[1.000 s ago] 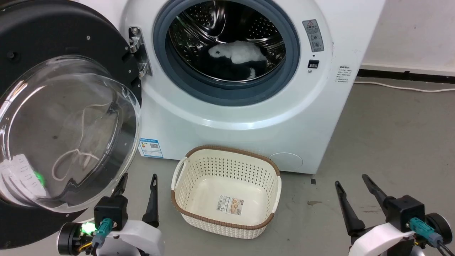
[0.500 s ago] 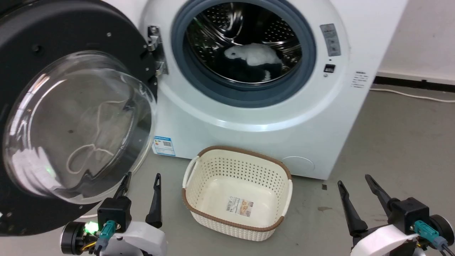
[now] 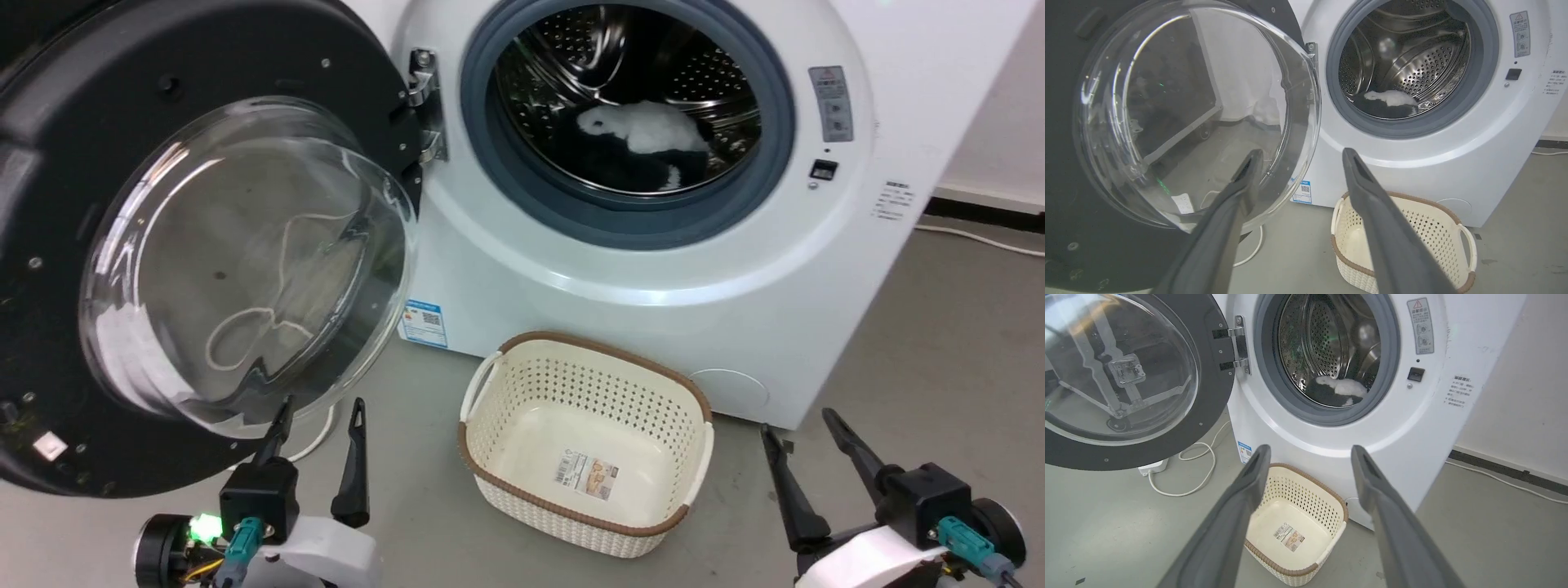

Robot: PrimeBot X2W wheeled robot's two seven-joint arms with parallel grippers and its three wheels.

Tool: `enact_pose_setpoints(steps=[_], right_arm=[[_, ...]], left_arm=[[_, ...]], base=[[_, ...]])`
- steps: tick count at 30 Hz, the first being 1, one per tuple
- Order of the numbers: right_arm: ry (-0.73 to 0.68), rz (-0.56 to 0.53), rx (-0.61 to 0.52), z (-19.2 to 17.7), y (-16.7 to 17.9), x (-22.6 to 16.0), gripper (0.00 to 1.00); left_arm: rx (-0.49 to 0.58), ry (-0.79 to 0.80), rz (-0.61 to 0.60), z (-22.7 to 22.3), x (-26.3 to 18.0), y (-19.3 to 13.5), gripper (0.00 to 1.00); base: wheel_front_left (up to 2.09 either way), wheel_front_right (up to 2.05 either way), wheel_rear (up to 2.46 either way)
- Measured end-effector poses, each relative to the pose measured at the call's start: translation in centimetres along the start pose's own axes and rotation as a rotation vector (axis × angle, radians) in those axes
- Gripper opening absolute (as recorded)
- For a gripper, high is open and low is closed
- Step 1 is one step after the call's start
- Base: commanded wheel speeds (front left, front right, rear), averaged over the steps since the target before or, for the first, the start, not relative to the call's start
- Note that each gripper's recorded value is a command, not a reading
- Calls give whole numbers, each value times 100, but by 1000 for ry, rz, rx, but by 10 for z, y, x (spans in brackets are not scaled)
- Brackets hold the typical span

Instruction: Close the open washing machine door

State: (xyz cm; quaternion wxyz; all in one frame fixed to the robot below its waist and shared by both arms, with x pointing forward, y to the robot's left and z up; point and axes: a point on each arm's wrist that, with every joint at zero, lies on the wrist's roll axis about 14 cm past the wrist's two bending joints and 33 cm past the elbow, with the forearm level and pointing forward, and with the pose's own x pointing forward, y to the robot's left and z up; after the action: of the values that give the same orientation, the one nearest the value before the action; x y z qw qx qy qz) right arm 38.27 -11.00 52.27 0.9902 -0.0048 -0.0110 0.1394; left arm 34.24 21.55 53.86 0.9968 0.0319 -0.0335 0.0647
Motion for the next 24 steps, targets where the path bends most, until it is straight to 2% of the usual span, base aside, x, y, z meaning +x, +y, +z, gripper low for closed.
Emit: enact_pose_setpoints(steps=[24], right_arm=[[-32, 175, 12, 0, 56, 22, 100]], left_arm=[[25, -52, 134, 9, -25, 38, 100]], base=[[0, 0, 0]])
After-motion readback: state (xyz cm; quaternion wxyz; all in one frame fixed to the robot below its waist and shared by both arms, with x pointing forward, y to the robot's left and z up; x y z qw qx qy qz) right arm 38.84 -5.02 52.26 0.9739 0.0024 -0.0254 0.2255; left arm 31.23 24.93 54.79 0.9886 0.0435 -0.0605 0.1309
